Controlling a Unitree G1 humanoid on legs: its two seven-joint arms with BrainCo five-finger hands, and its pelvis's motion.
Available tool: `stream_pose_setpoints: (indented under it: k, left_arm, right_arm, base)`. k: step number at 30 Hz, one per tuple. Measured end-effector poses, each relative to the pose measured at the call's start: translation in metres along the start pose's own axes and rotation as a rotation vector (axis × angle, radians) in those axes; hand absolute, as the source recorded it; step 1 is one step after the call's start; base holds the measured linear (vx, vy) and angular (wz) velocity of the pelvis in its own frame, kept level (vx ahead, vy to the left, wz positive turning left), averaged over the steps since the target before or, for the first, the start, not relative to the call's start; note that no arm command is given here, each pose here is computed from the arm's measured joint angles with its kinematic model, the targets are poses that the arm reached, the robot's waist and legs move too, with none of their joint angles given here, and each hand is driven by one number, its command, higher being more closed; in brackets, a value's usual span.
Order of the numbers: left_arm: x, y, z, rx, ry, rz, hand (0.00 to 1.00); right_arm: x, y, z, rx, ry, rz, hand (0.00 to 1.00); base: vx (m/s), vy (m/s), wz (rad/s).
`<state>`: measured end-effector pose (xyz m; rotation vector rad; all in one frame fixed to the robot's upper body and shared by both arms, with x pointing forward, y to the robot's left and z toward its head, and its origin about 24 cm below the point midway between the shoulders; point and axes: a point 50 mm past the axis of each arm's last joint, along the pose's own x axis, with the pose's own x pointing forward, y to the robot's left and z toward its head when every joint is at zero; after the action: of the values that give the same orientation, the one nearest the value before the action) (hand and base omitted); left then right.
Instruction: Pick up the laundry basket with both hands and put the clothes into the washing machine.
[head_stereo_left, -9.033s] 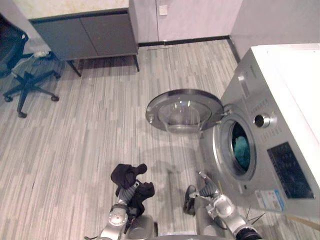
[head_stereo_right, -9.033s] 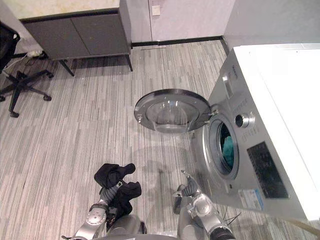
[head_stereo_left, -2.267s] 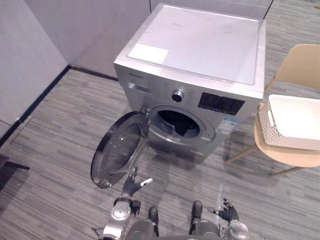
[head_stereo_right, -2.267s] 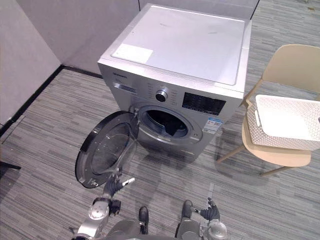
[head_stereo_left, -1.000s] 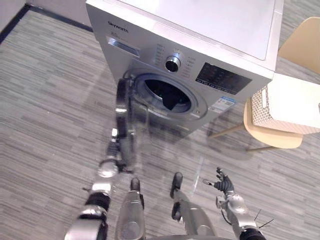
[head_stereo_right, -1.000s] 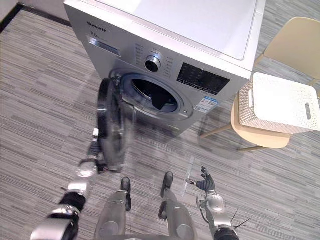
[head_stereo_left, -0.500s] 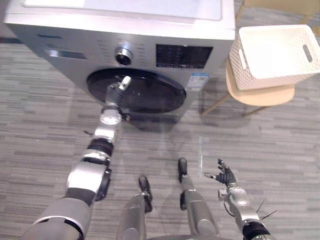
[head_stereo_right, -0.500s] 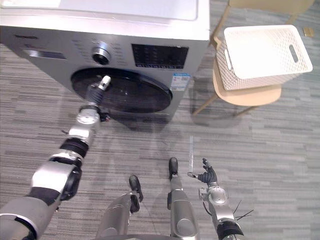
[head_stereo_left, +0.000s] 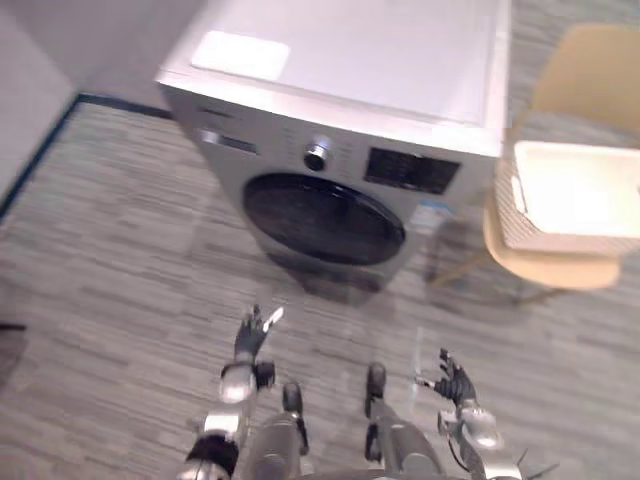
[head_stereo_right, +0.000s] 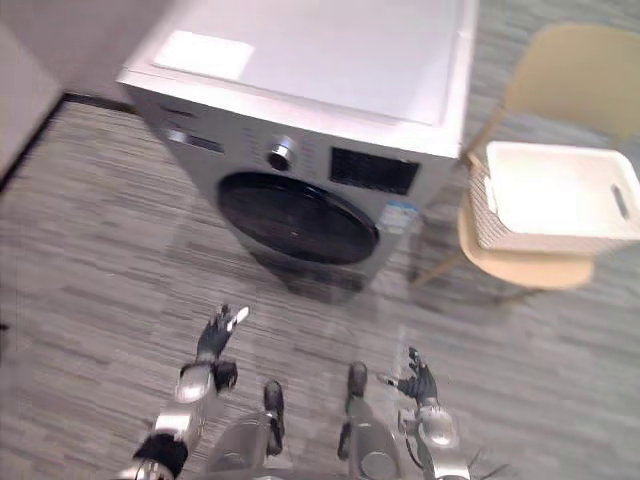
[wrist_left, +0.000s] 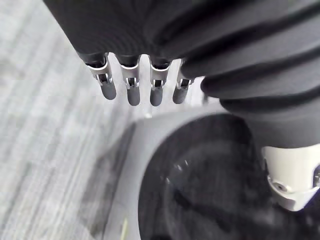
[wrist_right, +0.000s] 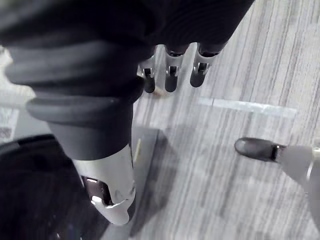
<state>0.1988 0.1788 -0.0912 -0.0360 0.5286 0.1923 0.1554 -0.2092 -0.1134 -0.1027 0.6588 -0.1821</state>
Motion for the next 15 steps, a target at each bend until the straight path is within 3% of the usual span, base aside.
stream_pose_setpoints:
  k: [7,15]
  left_arm:
    - [-0.026,0.019,-0.054,-0.07,0.183,0.063,0.0]
    - [-0.057,0.055,-0.098,-0.071,0.366,0.212,0.0]
  right_arm:
    - [0.004,0.001,-0.009,-0.024,0.061,-0.007,0.0]
    - [0.017,0.022,0.015,-0.107,0.003,0.072,0.0]
  base:
    - [0.06,0.065,1.35]
    - [0.12,0.194,0.42]
